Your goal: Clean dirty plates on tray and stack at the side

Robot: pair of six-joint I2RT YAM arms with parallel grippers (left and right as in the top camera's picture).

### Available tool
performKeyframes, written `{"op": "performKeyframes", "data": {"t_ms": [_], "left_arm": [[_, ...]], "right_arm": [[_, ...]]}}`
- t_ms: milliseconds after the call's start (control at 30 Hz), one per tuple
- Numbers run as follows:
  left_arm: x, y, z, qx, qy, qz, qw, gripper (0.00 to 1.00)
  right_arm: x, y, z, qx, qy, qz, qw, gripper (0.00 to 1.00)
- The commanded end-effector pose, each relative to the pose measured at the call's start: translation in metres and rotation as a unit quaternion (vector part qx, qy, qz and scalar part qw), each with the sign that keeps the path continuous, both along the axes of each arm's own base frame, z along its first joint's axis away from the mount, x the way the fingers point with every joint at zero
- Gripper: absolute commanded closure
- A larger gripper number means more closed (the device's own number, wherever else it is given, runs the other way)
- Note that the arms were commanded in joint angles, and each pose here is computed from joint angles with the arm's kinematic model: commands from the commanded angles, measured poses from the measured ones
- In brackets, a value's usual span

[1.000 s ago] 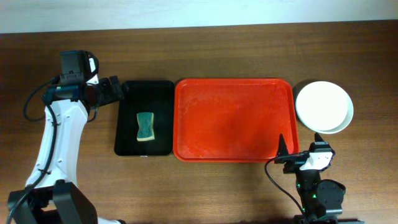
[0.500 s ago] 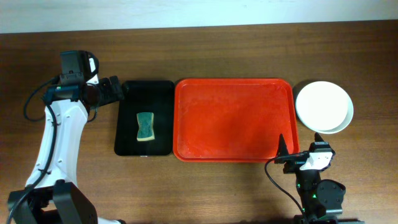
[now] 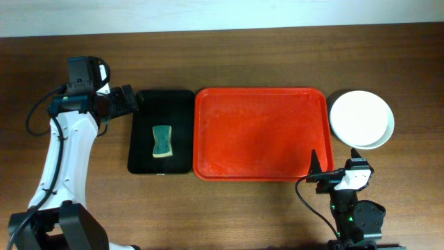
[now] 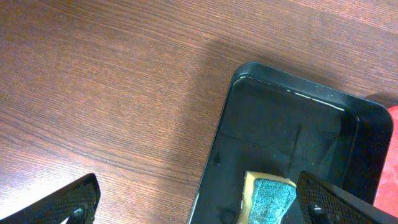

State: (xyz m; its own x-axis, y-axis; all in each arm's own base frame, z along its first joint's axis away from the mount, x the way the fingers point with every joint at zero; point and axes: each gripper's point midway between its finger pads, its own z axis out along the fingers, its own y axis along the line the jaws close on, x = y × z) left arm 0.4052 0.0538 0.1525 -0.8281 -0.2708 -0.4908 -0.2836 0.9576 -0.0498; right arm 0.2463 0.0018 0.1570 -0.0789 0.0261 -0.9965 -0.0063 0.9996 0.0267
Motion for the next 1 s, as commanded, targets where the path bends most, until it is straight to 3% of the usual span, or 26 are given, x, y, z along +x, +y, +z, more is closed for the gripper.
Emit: {"op": "performKeyframes", "data": {"t_ms": [0, 133, 300, 500, 567, 800, 967], "left_arm": [[-0.002, 0.001, 0.036, 0.009, -0.047, 0.001, 0.999, 0.01], [-0.019, -0.006, 0.097, 0.017, -0.126, -0.004, 0.992, 0.01], [-0.059, -0.025, 0.179, 0.024, -0.24, -0.026, 0.97, 0.01], [-0.13, -0.047, 0.259, 0.024, -0.37, -0.053, 0.927, 0.01], [-0.169, -0.043, 0.285, 0.04, -0.42, -0.046, 0.905, 0.01], [-0.274, -0.036, 0.327, 0.052, -0.538, -0.026, 0.841, 0.01], [-0.341, -0.035, 0.321, 0.052, -0.583, -0.023, 0.81, 0.01]], "right_arm": [[0.0, -0.001, -0.002, 0.004, 0.001, -0.005, 1.0, 0.02], [0.0, -0.001, -0.002, 0.004, 0.001, -0.005, 1.0, 0.02], [0.0, -0.001, -0.002, 0.004, 0.001, -0.005, 1.0, 0.02], [0.0, -0.001, -0.002, 0.004, 0.001, -0.005, 1.0, 0.02], [0.0, -0.001, -0.002, 0.004, 0.001, -0.005, 1.0, 0.02], [0.0, -0.001, -0.002, 0.004, 0.001, -0.005, 1.0, 0.02], [0.0, -0.001, -0.002, 0.004, 0.001, -0.005, 1.0, 0.02]]}}
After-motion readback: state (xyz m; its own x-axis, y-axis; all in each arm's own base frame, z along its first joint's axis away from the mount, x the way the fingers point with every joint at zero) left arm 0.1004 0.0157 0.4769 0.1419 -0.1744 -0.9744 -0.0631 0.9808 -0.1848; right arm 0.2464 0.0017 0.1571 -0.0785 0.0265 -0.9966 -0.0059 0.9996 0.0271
